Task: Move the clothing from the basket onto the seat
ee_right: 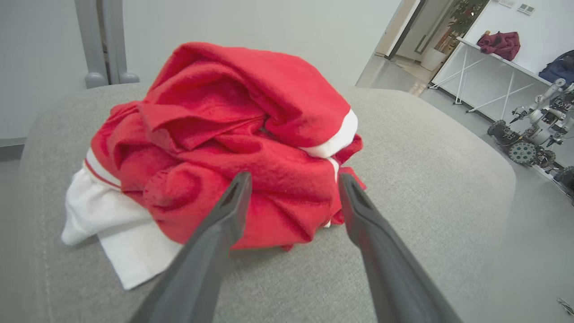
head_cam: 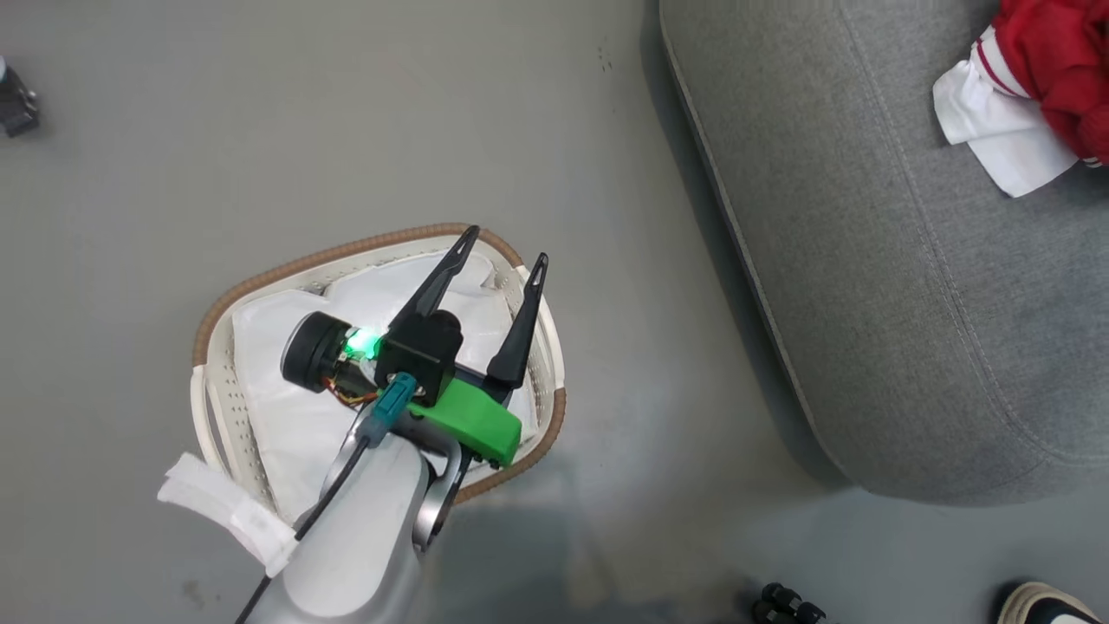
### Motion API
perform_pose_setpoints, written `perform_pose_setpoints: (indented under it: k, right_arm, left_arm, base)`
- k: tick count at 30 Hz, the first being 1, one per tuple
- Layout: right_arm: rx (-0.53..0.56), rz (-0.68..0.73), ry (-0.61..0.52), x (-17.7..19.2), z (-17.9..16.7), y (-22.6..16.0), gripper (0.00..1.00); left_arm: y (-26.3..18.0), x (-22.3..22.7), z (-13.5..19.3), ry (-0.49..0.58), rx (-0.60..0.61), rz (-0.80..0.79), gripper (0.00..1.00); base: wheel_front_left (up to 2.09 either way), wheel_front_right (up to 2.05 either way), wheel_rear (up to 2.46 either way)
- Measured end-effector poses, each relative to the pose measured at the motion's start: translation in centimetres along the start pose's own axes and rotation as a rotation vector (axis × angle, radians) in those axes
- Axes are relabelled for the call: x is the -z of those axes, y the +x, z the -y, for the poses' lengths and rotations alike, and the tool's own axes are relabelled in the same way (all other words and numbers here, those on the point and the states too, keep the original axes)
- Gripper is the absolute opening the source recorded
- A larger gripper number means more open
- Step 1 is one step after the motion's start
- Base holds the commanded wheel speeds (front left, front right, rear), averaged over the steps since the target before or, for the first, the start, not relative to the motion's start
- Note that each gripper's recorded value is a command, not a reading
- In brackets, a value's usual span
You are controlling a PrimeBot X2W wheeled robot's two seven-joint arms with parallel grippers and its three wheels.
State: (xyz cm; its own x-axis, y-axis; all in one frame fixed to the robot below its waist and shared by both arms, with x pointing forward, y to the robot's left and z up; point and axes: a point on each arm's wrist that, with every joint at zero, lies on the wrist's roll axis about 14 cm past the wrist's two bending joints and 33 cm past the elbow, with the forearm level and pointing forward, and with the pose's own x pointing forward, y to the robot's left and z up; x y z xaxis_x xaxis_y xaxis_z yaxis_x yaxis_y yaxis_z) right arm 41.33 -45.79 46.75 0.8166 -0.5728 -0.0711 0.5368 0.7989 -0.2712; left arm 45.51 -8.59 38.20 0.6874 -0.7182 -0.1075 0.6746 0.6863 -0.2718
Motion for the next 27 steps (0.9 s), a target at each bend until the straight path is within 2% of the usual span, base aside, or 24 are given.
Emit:
perform_pose_setpoints:
  k: [7,11,15,22,27]
  right_arm:
    - [-0.101,-0.014,0.075,0.9,-3.2,-4.2,1.0]
    - [-0.139,0.001,0.165,0.3,-5.2,-5.5,1.0]
    - [-0.242,0.008,0.229,-0.3,-9.9,-6.4,1.0]
    - [-0.458,0.06,0.277,-3.5,-18.0,-8.3,1.0]
    - [-0.578,0.12,0.301,-6.5,-22.1,-9.7,1.0]
  left_arm:
    - [-2.7,-3.0,-1.2,0.033,-0.106,0.051,1.0]
    - [-4.6,-4.4,-2.5,0.05,-0.188,0.076,1.0]
    - [-6.7,-5.7,-4.2,0.065,-0.282,0.103,1.0]
    - [-11.1,-6.8,-7.4,0.076,-0.453,0.125,1.0]
    - [-14.0,-7.8,-9.0,0.087,-0.55,0.147,1.0]
  base:
    - [0.0,0.0,0.0]
    - [0.0,0.0,0.0]
    - [0.0,0.0,0.0]
    - [0.0,0.0,0.0]
    - [0.0,0.0,0.0]
